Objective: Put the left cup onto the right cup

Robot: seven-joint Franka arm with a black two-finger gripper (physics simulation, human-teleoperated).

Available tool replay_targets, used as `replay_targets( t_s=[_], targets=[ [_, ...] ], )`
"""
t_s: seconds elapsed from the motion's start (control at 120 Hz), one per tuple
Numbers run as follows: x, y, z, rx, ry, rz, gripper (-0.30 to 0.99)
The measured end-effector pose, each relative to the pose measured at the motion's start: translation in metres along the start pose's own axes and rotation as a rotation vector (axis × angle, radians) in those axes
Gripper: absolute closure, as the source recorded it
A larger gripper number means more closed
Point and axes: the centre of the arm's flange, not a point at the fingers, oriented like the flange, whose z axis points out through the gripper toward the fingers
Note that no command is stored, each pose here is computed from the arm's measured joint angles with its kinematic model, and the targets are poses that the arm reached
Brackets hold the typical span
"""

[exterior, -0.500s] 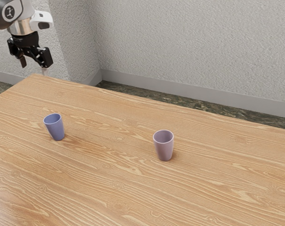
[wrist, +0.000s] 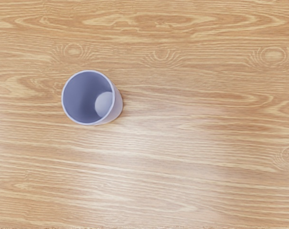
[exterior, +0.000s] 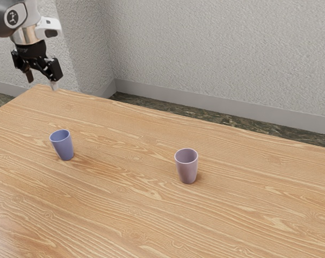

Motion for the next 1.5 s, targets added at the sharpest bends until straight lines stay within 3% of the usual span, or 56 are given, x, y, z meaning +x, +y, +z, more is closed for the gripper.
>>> replay_targets(
  t_s=[0.45, 0.8, 1.092, 1.5],
  targets=[
    [0.013, -0.001, 0.078, -0.023, -0.139, -0.022, 0.00],
    [0.011, -0.016, 0.137, -0.061, -0.207, -0.147, 0.00],
    [0.024, -0.021, 0.178, -0.071, -0.209, -0.209, 0.00],
    [0.040, -0.031, 0.213, -0.064, -0.162, -0.252, 0.00]
  ],
)
